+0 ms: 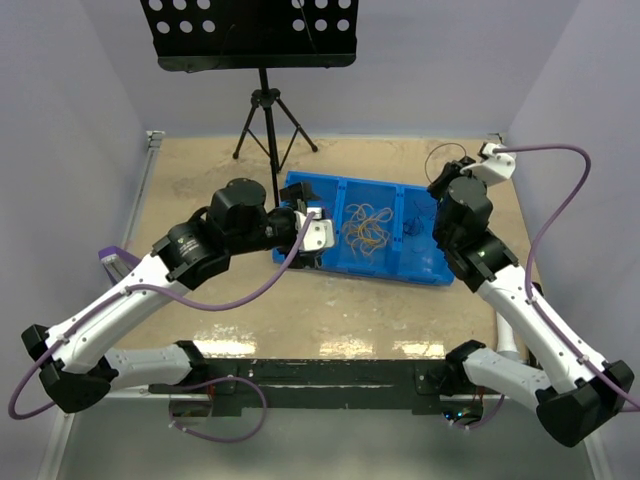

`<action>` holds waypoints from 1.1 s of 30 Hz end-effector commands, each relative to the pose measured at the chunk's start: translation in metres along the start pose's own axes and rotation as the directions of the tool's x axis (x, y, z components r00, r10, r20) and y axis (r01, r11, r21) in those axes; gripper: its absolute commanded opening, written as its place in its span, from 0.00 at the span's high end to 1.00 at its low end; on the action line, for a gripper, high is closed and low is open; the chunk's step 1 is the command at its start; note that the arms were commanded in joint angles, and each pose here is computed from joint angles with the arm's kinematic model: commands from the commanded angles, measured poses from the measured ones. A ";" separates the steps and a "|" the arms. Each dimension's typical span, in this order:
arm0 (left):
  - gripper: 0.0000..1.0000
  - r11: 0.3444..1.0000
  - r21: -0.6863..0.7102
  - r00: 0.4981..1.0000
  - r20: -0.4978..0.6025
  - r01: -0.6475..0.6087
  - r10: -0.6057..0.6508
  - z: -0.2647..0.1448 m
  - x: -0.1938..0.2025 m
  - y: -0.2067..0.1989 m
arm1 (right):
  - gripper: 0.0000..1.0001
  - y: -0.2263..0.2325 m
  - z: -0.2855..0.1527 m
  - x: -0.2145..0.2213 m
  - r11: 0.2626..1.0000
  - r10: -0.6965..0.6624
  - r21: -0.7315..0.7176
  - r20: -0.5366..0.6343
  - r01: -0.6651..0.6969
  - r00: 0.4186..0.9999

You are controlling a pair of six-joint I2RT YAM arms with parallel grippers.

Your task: Untangle the cables

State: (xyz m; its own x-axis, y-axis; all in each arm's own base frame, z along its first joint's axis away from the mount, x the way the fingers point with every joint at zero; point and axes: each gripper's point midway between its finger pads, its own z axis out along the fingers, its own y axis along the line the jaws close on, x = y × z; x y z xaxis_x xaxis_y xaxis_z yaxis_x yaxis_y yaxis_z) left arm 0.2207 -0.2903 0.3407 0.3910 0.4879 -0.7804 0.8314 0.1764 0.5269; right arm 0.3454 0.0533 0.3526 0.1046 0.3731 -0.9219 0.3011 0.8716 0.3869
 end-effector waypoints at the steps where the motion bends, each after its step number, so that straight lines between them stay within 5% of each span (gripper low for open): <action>1: 0.00 0.999 -0.051 1.000 0.001 0.017 -0.017 -0.010 -0.001 0.006 | 1.00 0.006 0.008 0.001 0.998 0.055 -0.008 0.016 -0.055 0.998; 16: 0.00 0.993 -0.117 1.000 0.000 0.003 -0.003 -0.017 -0.001 0.016 | 1.00 -0.033 0.015 0.050 0.989 0.041 0.145 -0.048 -0.034 0.998; 27: 0.00 0.928 -0.241 0.947 -0.083 0.283 -0.311 -0.014 0.048 0.054 | 1.00 -0.031 0.016 0.161 0.989 0.012 0.141 -0.383 0.046 0.924; 28: 0.00 0.921 -0.254 0.940 -0.090 0.296 -0.328 -0.014 0.053 0.057 | 0.99 -0.033 0.014 0.167 0.989 0.016 0.141 -0.402 0.045 0.915; 33: 0.00 0.905 -0.295 0.931 -0.106 0.307 -0.350 -0.017 0.064 0.065 | 0.61 -0.048 0.007 0.178 0.980 0.021 0.188 -0.423 0.065 0.906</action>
State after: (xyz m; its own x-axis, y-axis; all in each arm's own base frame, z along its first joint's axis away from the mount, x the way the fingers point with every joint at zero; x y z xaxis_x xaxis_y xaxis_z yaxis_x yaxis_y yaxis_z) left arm 0.2905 -0.2329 0.3076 0.0358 0.5495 -0.8347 0.7775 0.5095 0.3688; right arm 0.3635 0.0779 0.1721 -0.3089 0.4399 -0.8432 0.4493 0.8489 0.2783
